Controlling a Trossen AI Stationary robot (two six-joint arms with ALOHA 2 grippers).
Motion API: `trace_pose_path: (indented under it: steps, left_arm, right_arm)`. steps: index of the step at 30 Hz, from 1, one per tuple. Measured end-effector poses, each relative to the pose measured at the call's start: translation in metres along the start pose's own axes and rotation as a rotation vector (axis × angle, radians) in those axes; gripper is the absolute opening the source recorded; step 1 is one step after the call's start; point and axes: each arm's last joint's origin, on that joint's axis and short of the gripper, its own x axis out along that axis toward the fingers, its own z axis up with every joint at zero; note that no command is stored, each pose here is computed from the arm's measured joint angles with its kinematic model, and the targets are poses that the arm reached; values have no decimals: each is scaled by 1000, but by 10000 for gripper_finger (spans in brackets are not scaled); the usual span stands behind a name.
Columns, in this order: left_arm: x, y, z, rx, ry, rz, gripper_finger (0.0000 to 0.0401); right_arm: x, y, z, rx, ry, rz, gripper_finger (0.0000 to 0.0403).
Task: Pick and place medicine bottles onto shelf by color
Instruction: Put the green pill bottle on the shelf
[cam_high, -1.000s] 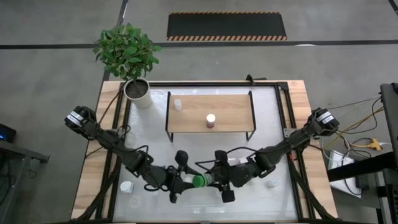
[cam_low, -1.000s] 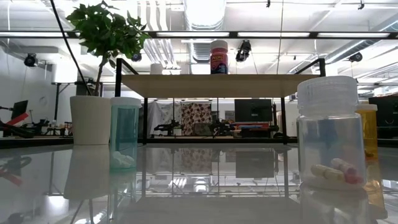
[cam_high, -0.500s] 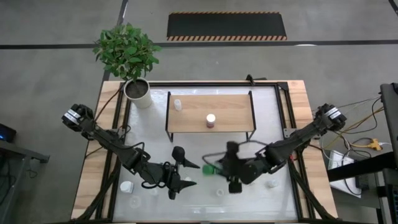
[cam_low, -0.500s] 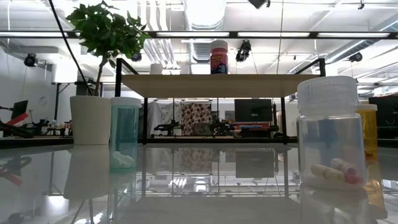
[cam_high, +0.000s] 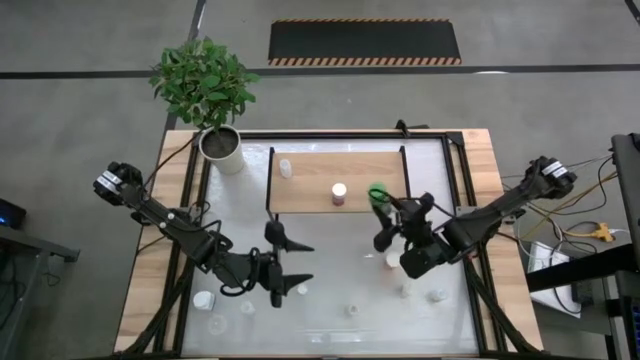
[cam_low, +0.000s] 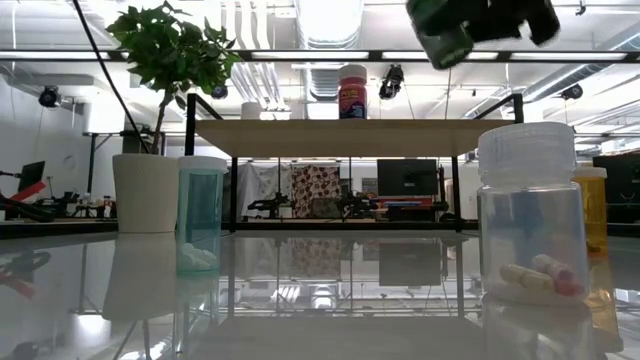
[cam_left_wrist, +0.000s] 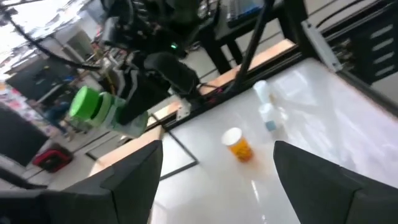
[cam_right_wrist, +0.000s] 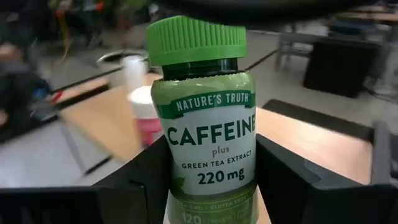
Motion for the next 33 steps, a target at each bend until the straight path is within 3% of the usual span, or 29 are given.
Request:
trace_pose_path:
  steps: [8, 17, 27, 33]
  left_arm:
    - [-3, 4, 1, 43, 12, 53, 288]
    - [-7, 8, -1, 46, 21, 78, 288]
    - [-6, 7, -2, 48, 25, 76, 288]
    - [-6, 7, -2, 44, 25, 75, 288]
  right_arm:
    - [22, -7, -30, 115, -13, -103, 186]
    - [44, 0, -38, 85, 7, -172, 191]
    - [48, 10, -39, 69, 20, -171, 252]
    - [47, 11, -39, 70, 44, -158, 256]
